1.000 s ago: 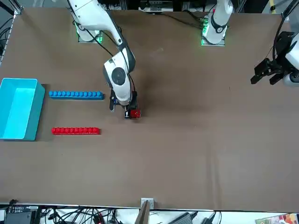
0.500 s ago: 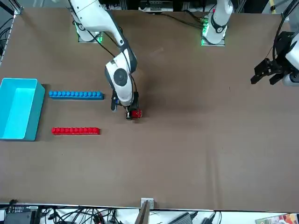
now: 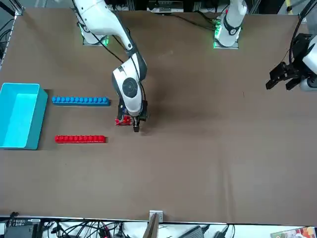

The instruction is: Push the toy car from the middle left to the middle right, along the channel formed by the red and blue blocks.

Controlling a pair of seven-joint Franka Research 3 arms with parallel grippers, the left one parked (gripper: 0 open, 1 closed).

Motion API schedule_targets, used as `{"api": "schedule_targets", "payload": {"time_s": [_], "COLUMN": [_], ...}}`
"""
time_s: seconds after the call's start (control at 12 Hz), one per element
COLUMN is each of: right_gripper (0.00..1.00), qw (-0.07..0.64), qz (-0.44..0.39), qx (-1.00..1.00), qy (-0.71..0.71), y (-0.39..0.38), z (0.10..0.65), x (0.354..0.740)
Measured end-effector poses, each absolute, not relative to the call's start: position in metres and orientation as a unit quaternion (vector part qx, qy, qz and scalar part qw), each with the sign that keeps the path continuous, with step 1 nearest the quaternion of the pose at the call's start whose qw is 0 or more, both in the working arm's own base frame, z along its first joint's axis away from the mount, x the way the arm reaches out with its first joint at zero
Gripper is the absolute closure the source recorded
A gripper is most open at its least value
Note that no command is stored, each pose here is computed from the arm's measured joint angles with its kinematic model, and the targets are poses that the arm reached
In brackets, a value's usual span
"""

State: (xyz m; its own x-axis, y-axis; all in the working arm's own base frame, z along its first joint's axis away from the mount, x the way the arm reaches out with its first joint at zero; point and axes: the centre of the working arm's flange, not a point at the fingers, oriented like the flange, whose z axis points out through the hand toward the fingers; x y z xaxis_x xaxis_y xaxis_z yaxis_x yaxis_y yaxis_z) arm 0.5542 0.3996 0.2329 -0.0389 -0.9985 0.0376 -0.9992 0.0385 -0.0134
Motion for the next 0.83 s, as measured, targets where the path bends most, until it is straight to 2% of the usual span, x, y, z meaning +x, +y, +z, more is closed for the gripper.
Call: {"api": "schedule_targets", "payload": {"time_s": [0.42, 0.83], "right_gripper": [0.00, 0.00], "qw": [0.020, 0.016], "qz": [0.015, 0.008], "qx": [0.702, 0.766], "qy": [-0.712, -0.642], "y": [0.381, 0.339], "z": [0.313, 0.390], "x": [0.577, 0.587]}}
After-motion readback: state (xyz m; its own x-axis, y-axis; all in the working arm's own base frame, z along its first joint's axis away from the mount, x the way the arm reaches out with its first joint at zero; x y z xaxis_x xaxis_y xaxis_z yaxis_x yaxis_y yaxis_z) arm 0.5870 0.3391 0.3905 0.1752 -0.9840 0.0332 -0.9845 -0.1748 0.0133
